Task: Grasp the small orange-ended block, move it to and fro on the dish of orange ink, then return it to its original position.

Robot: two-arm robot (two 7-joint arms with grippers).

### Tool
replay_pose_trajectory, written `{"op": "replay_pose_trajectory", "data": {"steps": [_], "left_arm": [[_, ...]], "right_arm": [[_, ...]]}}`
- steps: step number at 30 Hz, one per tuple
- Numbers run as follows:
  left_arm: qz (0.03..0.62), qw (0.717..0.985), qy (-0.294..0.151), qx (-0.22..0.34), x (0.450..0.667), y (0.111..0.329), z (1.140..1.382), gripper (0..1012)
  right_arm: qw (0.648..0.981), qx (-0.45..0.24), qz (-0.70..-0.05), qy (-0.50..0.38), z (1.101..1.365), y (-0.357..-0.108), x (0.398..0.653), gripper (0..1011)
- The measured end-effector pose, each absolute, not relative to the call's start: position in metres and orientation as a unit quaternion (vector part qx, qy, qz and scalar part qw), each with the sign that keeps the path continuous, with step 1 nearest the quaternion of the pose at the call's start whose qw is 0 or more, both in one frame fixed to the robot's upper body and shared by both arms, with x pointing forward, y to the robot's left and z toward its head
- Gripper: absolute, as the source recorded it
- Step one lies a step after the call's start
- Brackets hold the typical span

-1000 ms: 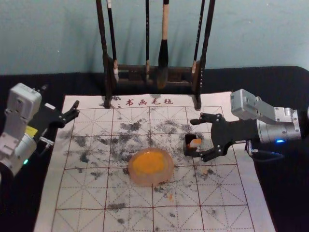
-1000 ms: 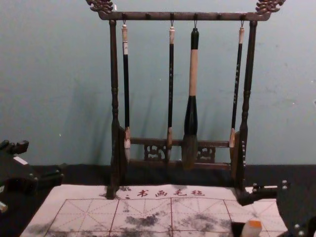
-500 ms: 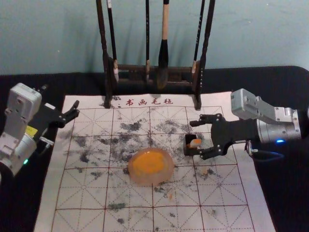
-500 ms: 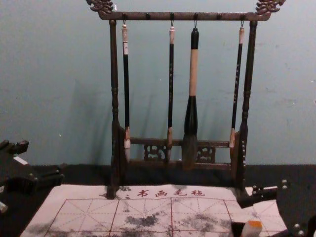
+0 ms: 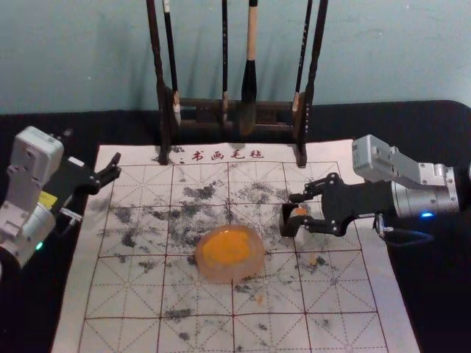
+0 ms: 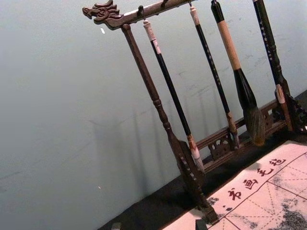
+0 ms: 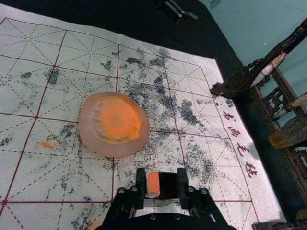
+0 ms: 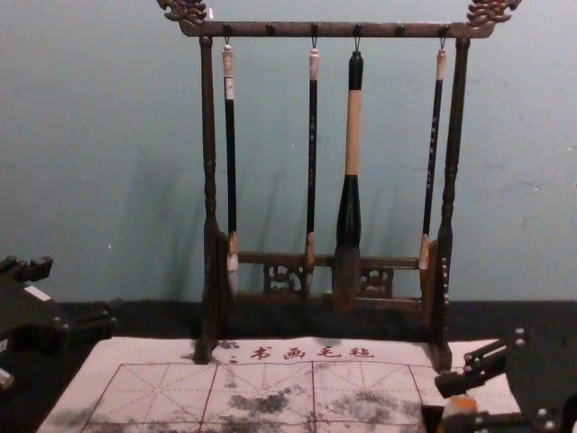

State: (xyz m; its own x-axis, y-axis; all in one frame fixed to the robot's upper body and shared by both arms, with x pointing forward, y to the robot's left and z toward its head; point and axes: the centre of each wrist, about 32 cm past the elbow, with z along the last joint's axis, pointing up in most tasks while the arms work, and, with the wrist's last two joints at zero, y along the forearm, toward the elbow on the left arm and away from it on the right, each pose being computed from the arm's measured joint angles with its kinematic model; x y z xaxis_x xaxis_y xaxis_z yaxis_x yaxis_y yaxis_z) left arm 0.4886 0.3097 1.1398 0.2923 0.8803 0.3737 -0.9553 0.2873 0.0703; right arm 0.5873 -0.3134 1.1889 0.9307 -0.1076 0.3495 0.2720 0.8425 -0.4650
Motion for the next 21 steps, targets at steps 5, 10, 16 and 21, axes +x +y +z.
{"op": "replay_pose_trajectory", "data": {"steps": [5,10,16,21], "left_arm": [[0.58,0.791,-0.132,0.141,0.4886,0.3097,1.1398,1001],[0.58,0.791,-0.132,0.142,0.4886,0.3097,1.1398,1001],[0.58,0.791,-0.132,0.141,0.4886,0.3097,1.1398,1001],[0.58,0.791,-0.132,0.141,0.4886,0.3096,1.1398,1001]], "right_arm": [[0.947,-0.262,-0.1,-0.157,1.1889,-0.3134,0.5873,270],[0.947,-0.262,-0.1,-0.157,1.1889,-0.3134,0.5873,133],[0.947,-0.262,-0.1,-0.157,1.1889,-0.3134,0.5873,133],[0.947,-0.262,-0.1,-0.157,1.189,-0.3134,0.5873,133]]}}
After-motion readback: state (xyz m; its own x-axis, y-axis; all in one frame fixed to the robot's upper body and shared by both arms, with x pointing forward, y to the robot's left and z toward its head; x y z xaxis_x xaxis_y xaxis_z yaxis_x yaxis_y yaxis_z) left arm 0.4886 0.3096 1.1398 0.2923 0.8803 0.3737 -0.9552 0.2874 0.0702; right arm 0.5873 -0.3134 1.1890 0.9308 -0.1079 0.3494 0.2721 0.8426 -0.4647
